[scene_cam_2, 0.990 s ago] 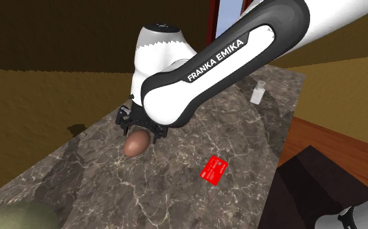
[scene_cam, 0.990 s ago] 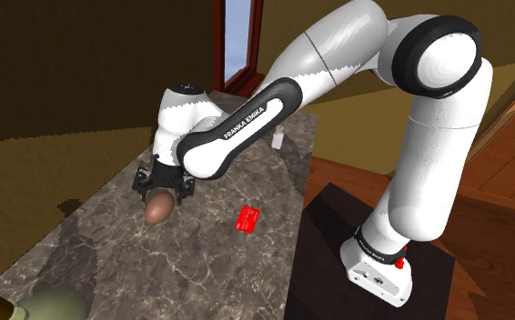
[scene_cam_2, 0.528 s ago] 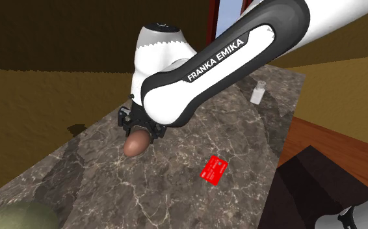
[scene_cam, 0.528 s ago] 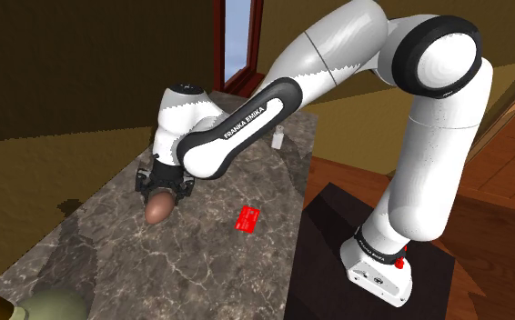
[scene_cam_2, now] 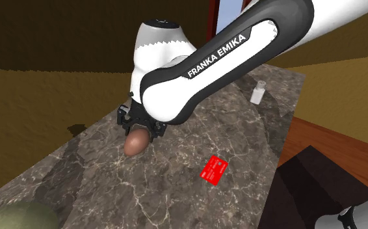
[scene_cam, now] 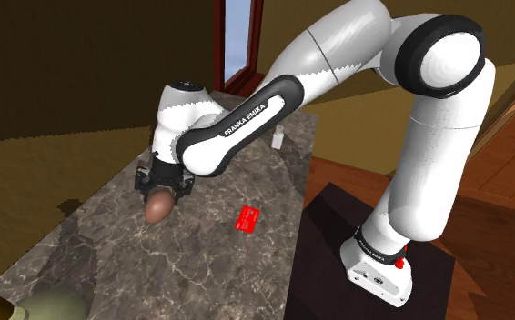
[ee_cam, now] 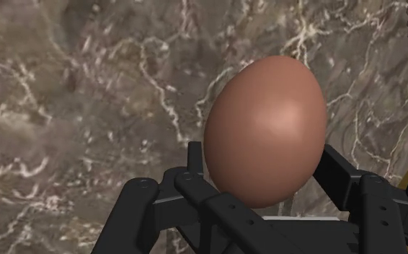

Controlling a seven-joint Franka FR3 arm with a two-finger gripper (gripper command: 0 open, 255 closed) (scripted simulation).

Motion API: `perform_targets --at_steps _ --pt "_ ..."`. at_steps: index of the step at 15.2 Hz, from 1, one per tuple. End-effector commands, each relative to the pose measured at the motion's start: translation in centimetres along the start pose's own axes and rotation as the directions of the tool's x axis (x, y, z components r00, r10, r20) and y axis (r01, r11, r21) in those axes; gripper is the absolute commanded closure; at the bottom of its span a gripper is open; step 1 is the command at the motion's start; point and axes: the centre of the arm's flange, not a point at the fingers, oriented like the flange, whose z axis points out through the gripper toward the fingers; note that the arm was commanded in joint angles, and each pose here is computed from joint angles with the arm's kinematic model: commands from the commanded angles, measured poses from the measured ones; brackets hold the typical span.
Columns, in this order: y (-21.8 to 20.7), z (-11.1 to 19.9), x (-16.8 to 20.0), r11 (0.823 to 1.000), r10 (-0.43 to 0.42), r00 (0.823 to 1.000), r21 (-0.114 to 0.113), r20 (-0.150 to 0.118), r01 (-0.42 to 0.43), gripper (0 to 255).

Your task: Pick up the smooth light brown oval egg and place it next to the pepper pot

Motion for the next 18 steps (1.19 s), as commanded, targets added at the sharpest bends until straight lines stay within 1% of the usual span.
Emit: perform_targets --at_steps 1,18 --pt "-0.2 -0.8 -0.1 1.000 0.000 1.000 0.000 0.000 0.000 255" --pt "-2.8 -9.4 -0.6 1.000 0.000 1.000 0.000 0.000 0.000 255"
